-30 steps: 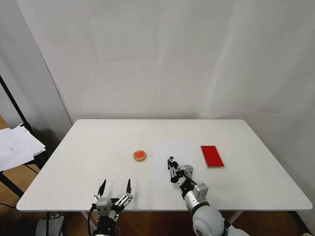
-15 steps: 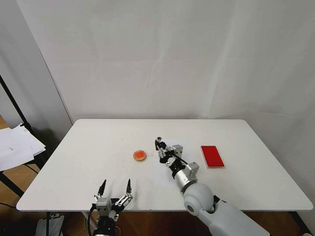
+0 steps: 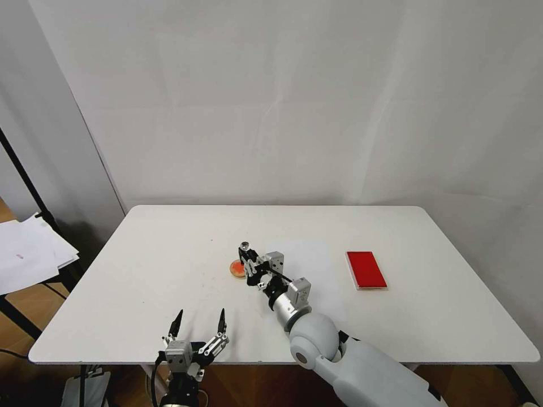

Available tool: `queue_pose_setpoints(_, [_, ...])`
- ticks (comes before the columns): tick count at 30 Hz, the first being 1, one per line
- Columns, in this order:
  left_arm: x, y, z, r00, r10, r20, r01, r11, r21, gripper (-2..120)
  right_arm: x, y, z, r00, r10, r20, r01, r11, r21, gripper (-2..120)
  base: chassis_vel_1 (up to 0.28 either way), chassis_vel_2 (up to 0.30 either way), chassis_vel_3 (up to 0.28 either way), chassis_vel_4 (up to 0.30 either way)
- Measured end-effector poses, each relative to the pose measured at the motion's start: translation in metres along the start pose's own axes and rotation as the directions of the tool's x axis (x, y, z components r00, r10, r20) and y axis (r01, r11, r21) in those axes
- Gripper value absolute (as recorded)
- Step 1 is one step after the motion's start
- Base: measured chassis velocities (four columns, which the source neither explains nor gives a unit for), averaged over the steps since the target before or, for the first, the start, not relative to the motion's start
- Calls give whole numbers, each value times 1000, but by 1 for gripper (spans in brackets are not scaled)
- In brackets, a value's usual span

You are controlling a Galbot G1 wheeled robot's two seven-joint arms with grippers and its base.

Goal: Pick up the stamp from the ink pad and place it onto another ink pad.

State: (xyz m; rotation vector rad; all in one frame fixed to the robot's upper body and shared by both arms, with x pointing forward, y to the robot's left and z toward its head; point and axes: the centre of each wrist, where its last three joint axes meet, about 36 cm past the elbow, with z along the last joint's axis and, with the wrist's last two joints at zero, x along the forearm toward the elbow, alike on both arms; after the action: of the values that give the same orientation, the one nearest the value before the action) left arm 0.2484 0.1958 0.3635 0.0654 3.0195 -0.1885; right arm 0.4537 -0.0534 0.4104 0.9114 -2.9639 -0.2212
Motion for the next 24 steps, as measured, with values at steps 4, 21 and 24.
queue_pose_setpoints(4, [0, 0, 0, 1000, 0, 0, 0, 1000, 0, 102, -8, -2, 8, 1000, 7, -7, -7, 1000, 1, 8, 0, 0, 0, 0])
queue_pose_setpoints(21, [0, 0, 0, 1000, 0, 0, 0, 1000, 0, 102, -17, 5, 22, 1000, 10, -15, -10, 1000, -14, 8, 0, 0, 0, 0])
queue_pose_setpoints(24, [0, 0, 0, 1000, 0, 0, 0, 1000, 0, 102, -18, 6, 23, 1000, 10, -14, -11, 1000, -15, 8, 0, 0, 0, 0])
